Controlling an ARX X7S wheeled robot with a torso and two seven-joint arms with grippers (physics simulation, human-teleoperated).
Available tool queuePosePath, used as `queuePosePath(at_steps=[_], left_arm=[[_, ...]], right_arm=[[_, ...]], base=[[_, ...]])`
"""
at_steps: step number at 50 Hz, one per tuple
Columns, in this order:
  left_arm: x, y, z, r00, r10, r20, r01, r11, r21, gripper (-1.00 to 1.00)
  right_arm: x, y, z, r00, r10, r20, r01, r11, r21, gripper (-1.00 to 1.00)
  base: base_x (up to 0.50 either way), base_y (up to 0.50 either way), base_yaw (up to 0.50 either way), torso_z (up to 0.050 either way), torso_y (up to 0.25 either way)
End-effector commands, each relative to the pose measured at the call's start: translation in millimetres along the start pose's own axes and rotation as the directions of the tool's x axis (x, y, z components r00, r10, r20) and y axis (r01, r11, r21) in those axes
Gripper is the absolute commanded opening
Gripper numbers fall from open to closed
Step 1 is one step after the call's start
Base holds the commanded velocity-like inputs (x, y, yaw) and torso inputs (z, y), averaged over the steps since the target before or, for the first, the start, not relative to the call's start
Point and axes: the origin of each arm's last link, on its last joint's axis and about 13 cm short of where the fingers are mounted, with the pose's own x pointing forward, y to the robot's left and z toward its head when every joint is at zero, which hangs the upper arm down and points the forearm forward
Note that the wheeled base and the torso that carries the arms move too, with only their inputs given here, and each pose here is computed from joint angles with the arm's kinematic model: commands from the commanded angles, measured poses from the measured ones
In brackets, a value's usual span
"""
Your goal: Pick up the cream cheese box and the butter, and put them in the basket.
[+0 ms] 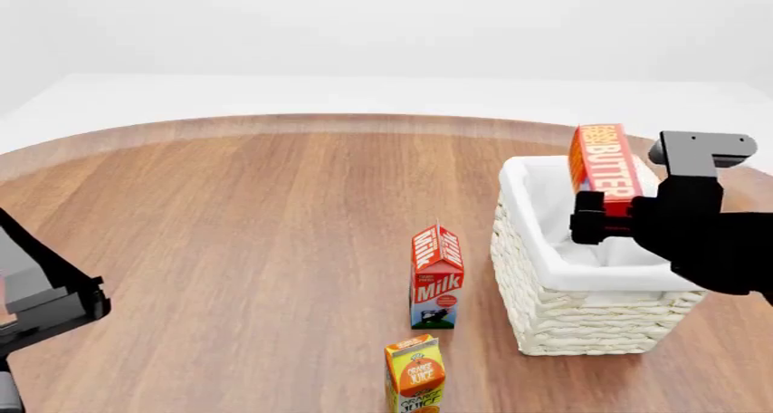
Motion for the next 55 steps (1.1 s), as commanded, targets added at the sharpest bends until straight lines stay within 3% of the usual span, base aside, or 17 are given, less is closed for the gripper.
queuePosePath(at_steps=[1,27,28,48,55], left_arm=[[1.1,1.8,-2.5,1.000,0.005,0.012,-0.005,1.000,0.018,1.00],[0.6,0.9,-2.8,1.000,0.000,0.011,-0.001,1.000,0.019,1.00],[0.4,0.7,-2.9,1.000,-0.001,0.010,0.001,1.000,0.019,1.00],[-0.6,-0.4,-4.8,1.000,-0.008,0.007,0.008,1.000,0.017,1.00],[-0.4,-0.1,-2.9,1.000,-0.008,0.007,0.008,1.000,0.016,1.00]], right_arm=[[8.0,2.9,9.1,0.997,0.026,0.068,-0.025,1.000,-0.017,-1.00],[19.6,-7.2,-12.2,0.999,-0.042,0.021,0.042,0.999,0.007,-1.00],[18.9,-7.3,-10.5,0.999,-0.045,0.024,0.045,0.999,0.007,1.00],[14.9,-5.8,-6.6,0.998,-0.035,0.043,0.036,0.999,-0.020,1.00],[-16.1,2.5,6.5,0.989,0.029,0.148,-0.022,0.999,-0.047,1.00]], base=[[0.00,0.00,0.00,0.000,0.000],[0.00,0.00,0.00,0.000,0.001],[0.00,0.00,0.00,0.000,0.000],[0.00,0.00,0.00,0.000,0.000],[0.00,0.00,0.00,0.000,0.000]])
